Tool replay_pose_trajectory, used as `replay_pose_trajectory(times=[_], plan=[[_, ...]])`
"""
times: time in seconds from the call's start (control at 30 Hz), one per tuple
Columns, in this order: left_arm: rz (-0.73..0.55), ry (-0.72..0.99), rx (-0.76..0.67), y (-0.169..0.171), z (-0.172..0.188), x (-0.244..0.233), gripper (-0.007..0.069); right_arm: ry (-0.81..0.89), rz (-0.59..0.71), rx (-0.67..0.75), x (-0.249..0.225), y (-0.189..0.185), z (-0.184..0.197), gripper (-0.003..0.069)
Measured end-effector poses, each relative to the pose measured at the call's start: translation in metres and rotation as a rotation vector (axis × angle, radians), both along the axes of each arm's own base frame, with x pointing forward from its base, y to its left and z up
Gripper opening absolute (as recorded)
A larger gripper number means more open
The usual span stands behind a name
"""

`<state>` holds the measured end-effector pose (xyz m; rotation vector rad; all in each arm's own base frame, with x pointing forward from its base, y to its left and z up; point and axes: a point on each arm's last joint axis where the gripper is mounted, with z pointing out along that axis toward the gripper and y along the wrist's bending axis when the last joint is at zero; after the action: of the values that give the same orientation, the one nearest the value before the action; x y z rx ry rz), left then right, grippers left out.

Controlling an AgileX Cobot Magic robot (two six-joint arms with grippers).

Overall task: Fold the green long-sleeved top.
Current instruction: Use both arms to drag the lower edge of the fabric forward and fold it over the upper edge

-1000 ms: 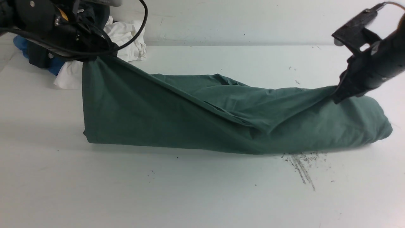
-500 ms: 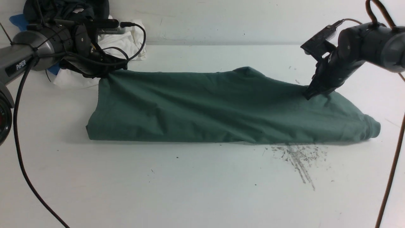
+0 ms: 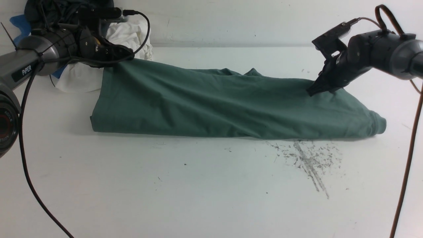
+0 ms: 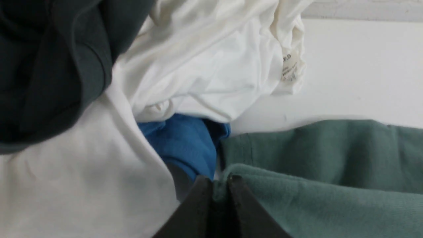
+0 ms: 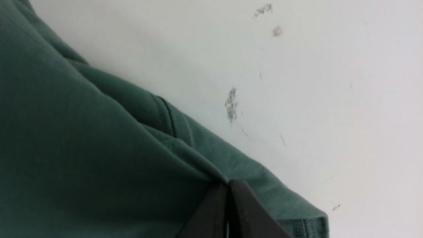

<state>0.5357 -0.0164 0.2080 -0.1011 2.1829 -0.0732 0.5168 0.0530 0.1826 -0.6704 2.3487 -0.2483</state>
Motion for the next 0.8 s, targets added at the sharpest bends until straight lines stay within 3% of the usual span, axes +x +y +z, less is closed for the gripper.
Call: replay_pose_trajectory(times=[0.2,0.3,0.47,0.53,0.57,0.63,0.7,0.73,0.8], plan=[[0.000,-0.093,-0.004,0.001,-0.001,0.007,0.0020,-0.108,-0.011,0.042,0.008,0.002,0.002,-0.0010],[0.003,-0.098,0.000,0.005,-0.015,0.011,0.0039,-0.149,-0.016,0.064,0.014,0.004,-0.004,0.0029],[-0.017,-0.056,0.042,0.006,-0.029,0.012,0.0232,-0.144,-0.042,0.074,0.015,0.003,-0.013,0.0157],[-0.029,-0.045,0.070,0.007,-0.020,0.009,0.0337,-0.148,-0.053,0.062,0.013,0.001,-0.004,0.0209],[-0.029,-0.043,0.071,0.007,-0.018,0.008,0.0347,-0.149,-0.054,0.060,0.013,0.001,-0.003,0.0216],[-0.035,-0.012,0.106,0.009,0.015,-0.004,0.0439,-0.151,-0.089,0.055,0.005,-0.003,0.026,0.0278],[-0.032,0.019,0.112,0.009,0.030,-0.011,0.0447,-0.150,-0.115,0.065,-0.001,-0.005,0.044,0.0297],[-0.028,0.061,0.114,0.009,0.052,-0.023,0.0429,-0.140,-0.155,0.088,-0.012,-0.007,0.070,0.0306],[-0.030,0.137,0.111,0.006,0.069,-0.037,0.0360,-0.073,-0.192,0.119,-0.025,-0.007,0.085,0.0282]])
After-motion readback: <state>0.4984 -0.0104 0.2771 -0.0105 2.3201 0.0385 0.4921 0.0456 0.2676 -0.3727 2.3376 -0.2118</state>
